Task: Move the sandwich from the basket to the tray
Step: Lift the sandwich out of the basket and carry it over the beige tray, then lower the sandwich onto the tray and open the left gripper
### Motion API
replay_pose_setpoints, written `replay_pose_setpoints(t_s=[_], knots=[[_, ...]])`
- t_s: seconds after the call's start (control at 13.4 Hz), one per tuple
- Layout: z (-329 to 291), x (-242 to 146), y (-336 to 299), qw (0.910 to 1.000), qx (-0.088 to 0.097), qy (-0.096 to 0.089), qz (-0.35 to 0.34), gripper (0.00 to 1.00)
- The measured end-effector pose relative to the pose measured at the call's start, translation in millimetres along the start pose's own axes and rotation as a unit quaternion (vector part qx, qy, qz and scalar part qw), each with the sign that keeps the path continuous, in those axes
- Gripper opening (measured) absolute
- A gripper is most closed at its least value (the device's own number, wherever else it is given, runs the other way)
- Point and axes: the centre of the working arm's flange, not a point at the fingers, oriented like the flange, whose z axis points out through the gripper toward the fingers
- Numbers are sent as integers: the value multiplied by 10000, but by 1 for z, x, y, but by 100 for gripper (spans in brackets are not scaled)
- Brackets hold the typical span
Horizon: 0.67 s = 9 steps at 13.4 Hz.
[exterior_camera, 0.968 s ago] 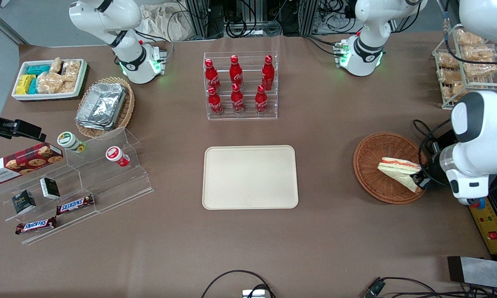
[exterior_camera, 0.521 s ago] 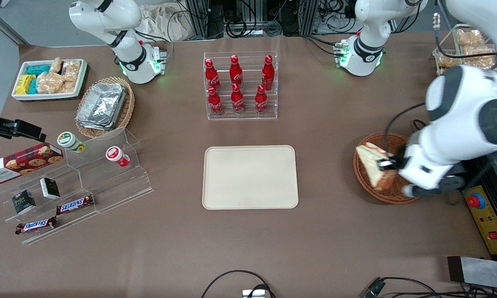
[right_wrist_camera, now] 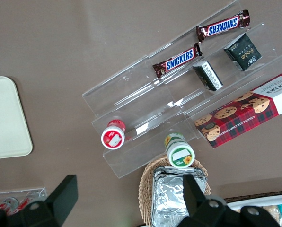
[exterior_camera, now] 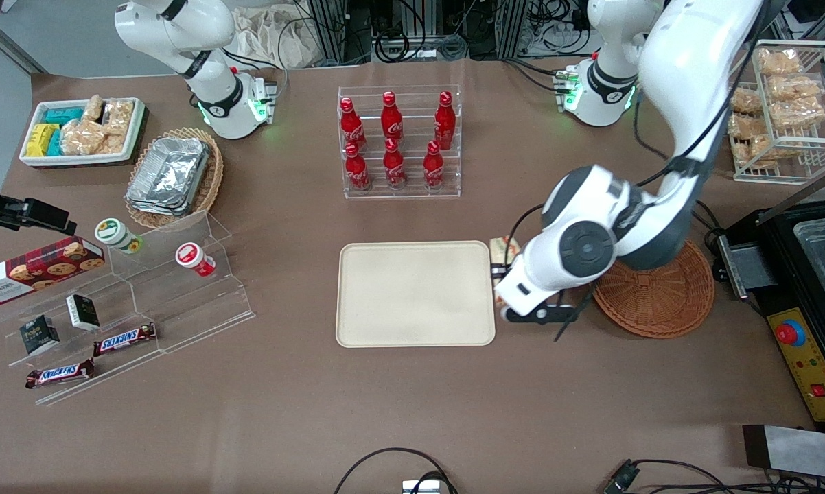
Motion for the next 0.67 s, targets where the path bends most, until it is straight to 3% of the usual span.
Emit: replay_pose_setpoints(t_s=[0.3, 0.6, 0.67], knots=[[89, 10, 35, 9985, 389, 337, -177, 19], [93, 20, 40, 9980, 315, 422, -343, 19], [93, 21, 40, 9977, 313, 428, -430, 25]])
